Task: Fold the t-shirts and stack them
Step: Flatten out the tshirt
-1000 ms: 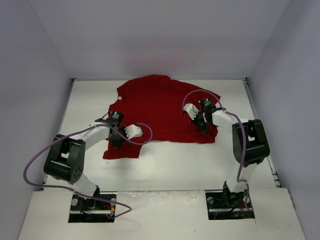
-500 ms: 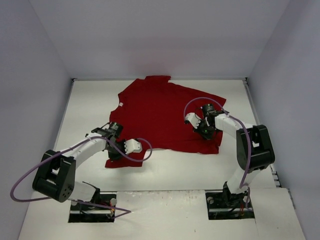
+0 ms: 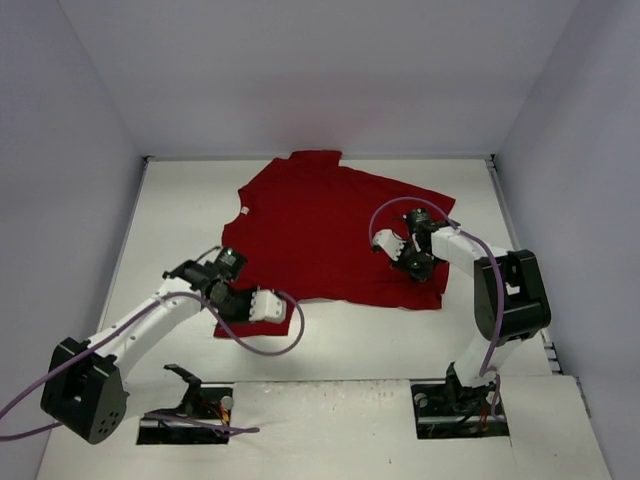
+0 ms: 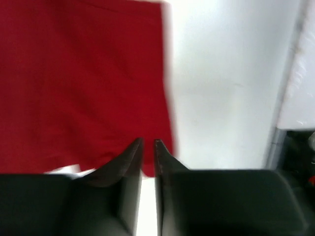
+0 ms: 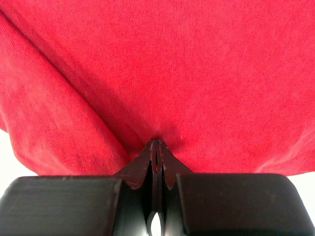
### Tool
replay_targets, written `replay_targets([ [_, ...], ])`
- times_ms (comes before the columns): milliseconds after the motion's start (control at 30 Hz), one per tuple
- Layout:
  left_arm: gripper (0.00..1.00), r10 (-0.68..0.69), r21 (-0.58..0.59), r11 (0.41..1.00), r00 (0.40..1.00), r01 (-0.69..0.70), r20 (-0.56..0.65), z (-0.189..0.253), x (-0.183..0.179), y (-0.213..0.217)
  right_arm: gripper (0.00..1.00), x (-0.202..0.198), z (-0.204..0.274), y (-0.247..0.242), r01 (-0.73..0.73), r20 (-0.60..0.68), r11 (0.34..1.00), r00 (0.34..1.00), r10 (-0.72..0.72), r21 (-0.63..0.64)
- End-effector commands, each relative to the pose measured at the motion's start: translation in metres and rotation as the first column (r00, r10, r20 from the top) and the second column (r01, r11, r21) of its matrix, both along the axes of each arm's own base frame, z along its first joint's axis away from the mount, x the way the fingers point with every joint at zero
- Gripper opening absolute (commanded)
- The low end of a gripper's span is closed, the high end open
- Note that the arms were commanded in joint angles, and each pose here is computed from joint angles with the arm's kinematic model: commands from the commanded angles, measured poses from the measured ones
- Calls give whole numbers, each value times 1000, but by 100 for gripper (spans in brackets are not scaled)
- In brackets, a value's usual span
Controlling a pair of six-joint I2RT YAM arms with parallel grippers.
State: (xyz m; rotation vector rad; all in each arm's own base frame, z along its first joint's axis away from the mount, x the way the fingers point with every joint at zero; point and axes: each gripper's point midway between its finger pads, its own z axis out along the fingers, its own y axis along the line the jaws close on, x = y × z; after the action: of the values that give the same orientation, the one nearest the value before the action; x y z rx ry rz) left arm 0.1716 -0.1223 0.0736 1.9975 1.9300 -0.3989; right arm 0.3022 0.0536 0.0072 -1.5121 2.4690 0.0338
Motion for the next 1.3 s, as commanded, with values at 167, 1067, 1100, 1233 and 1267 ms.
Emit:
replay_targets([
  [167, 43, 387, -316, 902, 872, -292, 299, 122, 193, -40, 28, -13, 23, -14, 61, -9, 998, 998, -61, 6],
  [1067, 25, 756, -71, 654, 646, -753, 106, -12, 309, 57, 15, 192, 73, -36, 489, 237, 777, 763, -601, 397],
  [1100, 25, 759, -56, 649, 642, -759, 108, -15, 305, 63, 15, 199, 72, -38, 496, 244, 775, 756, -607, 391],
  [1233, 23, 783, 33, 614, 614, -788, 95, -34, 282, 87, 14, 219, 48, -41, 531, 234, 765, 743, -627, 364],
  [1267, 23, 790, 44, 605, 606, -795, 93, -36, 278, 92, 14, 224, 45, -42, 534, 238, 765, 741, -628, 359],
])
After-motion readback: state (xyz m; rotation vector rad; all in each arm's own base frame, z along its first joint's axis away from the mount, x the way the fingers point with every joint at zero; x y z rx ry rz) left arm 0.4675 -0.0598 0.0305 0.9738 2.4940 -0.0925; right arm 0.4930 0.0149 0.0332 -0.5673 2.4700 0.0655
